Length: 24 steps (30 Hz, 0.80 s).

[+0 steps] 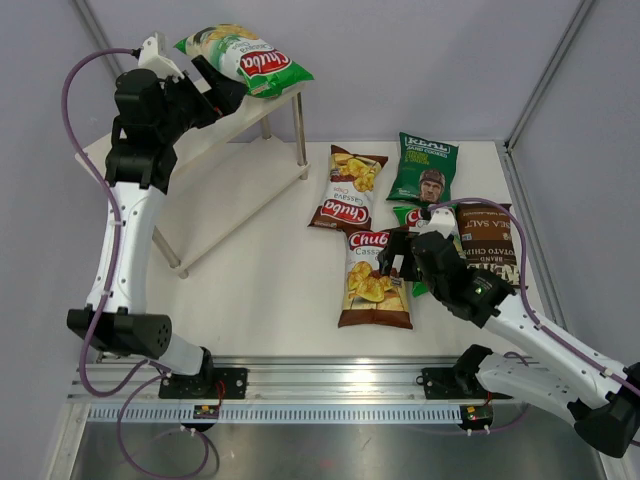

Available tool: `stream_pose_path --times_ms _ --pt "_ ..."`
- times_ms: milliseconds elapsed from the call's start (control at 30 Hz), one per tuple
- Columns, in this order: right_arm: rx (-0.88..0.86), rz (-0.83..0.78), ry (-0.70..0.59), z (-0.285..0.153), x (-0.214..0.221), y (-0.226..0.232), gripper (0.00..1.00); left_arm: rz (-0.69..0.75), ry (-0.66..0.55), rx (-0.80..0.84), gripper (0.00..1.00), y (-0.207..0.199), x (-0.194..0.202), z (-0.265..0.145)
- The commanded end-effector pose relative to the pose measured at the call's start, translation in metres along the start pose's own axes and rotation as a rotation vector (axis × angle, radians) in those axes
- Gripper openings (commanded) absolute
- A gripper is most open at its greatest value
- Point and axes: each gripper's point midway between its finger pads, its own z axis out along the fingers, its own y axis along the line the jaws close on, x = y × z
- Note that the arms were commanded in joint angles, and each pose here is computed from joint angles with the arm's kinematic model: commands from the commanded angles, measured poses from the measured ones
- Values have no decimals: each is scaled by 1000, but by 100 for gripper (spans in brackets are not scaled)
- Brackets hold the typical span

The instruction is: Place and organize the chips bags onto the shelf

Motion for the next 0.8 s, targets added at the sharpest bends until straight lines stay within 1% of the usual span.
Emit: stream_pose_path --times_ms 0,33,100,133,167,267,300,367,433,500,533,633,667,733,767 --pt "-138 43 59 12 -1 19 99 69 -48 -37 99 -7 -9 -54" --pt "-135 55 69 16 -1 16 99 74 -56 -37 99 -9 -8 -65" --pt "-142 102 89 27 -4 4 100 75 -52 -47 99 -8 6 -93" --pt "-150 119 81 30 -8 3 99 72 -54 -47 99 -7 11 -101" --pt "-134 143 88 35 -11 -6 99 70 -47 -50 99 -4 25 -118" --pt "-86 170 86 41 -16 -21 99 61 -28 -32 99 -1 49 -139" --pt "-54 189 77 43 -21 -32 100 56 -10 -30 99 4 66 -149" --pt "-21 201 66 44 -26 -45 99 52 27 -14 99 6 84 -160" --pt "38 233 34 47 -38 -68 99 50 73 10 99 8 108 -172" --pt "45 264 33 53 -45 -79 99 48 112 15 99 12 126 -181" --pt "78 293 8 56 -54 -94 99 57 126 22 99 14 135 -188" --pt "149 317 19 67 -61 -122 99 88 164 35 99 17 156 -206" --pt "169 315 41 73 -57 -130 99 88 192 26 99 22 165 -210" --pt "189 304 38 76 -60 -141 99 115 206 48 99 23 177 -219" --pt "220 323 39 77 -59 -155 99 107 239 37 99 31 191 -219"
